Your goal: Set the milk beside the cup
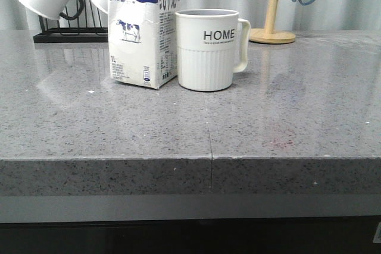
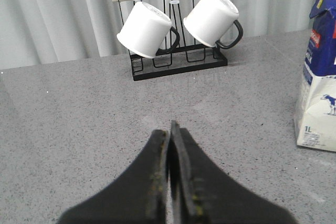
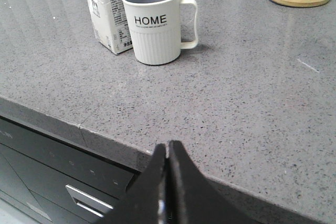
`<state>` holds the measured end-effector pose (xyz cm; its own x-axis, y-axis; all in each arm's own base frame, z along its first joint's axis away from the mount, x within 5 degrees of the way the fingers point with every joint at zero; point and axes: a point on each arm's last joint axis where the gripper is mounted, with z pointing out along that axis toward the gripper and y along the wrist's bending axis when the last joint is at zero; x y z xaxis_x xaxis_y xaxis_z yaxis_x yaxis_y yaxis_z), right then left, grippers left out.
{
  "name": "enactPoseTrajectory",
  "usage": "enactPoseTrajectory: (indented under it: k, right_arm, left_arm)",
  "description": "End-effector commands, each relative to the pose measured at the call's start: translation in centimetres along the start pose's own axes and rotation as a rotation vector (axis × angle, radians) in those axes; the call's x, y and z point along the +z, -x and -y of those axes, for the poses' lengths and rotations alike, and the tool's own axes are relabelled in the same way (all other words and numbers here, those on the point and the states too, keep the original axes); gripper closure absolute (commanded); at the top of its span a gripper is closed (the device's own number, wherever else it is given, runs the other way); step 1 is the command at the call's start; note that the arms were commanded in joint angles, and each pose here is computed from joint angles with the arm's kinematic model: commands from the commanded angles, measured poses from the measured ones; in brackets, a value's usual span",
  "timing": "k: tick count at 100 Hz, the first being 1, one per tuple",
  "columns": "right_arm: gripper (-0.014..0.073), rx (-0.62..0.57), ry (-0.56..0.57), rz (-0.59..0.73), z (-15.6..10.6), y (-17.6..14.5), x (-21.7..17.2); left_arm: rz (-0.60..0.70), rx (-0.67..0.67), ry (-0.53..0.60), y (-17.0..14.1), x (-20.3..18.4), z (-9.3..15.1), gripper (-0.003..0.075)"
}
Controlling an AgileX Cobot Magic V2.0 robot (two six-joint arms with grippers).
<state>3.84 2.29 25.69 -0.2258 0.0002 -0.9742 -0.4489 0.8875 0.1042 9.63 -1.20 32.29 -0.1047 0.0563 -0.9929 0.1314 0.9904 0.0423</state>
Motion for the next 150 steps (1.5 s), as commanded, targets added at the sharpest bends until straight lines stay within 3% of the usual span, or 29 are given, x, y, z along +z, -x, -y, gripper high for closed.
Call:
enactPoseTrajectory:
  k: [1,28,59,67,93,99,115,150]
  right_arm:
    - [0.0631,-0.018,-0.003,0.079,0.0,1.3,-0.1]
    - [0.0631,-0.018,-0.003,0.079,0.0,1.3,-0.1]
    - [0.0631,-0.018,-0.003,0.079,0.0,1.3,-0.1]
    - [0.0631,-0.018,-0.003,0.079,0.0,1.3,-0.1]
    - [0.0631,-0.018,-0.003,0.079,0.0,1.3,-0.1]
    - [0.0631,-0.018,-0.003,0.079,0.0,1.3,-0.1]
    - [0.0631,-0.018,-0.003,0.078,0.0,1.3,-0.1]
    - [0.0631,-0.018,-0.003,0.079,0.0,1.3,-0.1]
  left_arm:
    - [0.117,-0.032,0.019,1.0,-0.8,-0.2,0.0741]
    - [0.133,-0.033,0.029,-2.0,-1.7,0.0,0.0741]
    - [0.277,-0.049,0.084,-5.6,-2.3,-0.3,0.0741]
    - [0.272,-0.106,0.074,-7.1,-2.5,-0.2,0.0741]
    - [0.195,-0.076,0.075,-12.4,-2.4,0.1,0.0741]
    - [0.119,-0.079,0.082,-13.2,-2.6,0.1,0.0741]
    - [0.072,-0.079,0.131,-13.7,-2.7,-0.1,0.0741]
    - [0.07,-0.076,0.125,-13.7,-2.7,0.0,0.0741]
